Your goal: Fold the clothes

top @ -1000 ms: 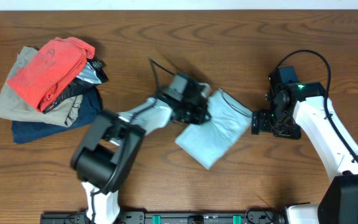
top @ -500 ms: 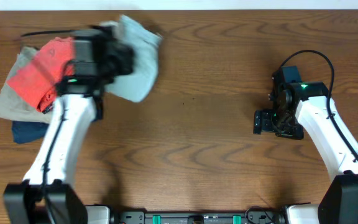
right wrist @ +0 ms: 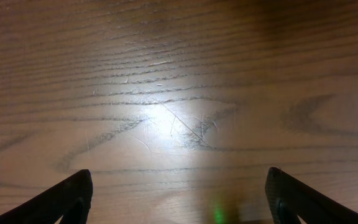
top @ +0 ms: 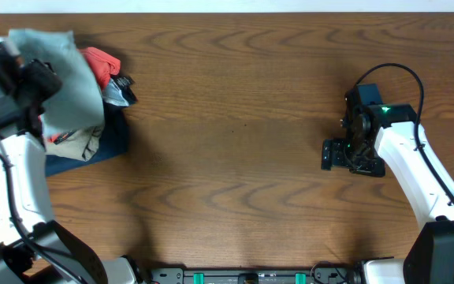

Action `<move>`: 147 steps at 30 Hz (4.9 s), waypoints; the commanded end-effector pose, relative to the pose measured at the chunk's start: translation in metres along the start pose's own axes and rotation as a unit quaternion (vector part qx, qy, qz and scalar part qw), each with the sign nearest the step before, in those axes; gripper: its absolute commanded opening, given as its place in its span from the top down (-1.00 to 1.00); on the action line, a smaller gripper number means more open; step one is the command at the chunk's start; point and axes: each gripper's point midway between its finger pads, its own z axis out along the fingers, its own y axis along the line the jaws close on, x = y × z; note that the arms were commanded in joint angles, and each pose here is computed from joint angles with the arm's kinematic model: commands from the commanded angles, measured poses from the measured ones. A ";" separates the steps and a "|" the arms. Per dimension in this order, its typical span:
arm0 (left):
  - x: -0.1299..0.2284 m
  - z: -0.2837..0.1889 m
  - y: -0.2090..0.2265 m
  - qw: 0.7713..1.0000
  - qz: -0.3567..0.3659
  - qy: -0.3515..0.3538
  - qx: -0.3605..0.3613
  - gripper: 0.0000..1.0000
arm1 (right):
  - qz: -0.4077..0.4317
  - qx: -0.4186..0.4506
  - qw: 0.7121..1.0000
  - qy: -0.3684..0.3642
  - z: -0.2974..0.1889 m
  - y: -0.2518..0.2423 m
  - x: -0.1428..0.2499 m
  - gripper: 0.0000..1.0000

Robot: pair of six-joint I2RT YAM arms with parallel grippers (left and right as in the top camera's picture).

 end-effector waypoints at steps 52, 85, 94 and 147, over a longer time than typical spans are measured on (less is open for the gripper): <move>0.176 -0.262 -0.102 0.947 0.247 0.188 0.088 -0.96 | -0.043 -0.100 0.939 -0.325 -0.104 -0.012 0.022 -0.98; 0.165 -0.306 -0.095 0.957 0.243 0.091 0.133 -0.96 | -0.045 -0.105 0.929 -0.353 -0.087 -0.017 0.047 -0.99; 0.165 -0.306 -0.095 0.957 0.243 0.091 0.133 -0.96 | -0.045 -0.105 0.927 -0.356 -0.088 -0.017 0.048 -0.98; 0.165 -0.306 -0.095 0.957 0.243 0.091 0.133 -0.96 | -0.111 -0.047 0.715 -0.689 -0.077 -0.022 0.008 -0.99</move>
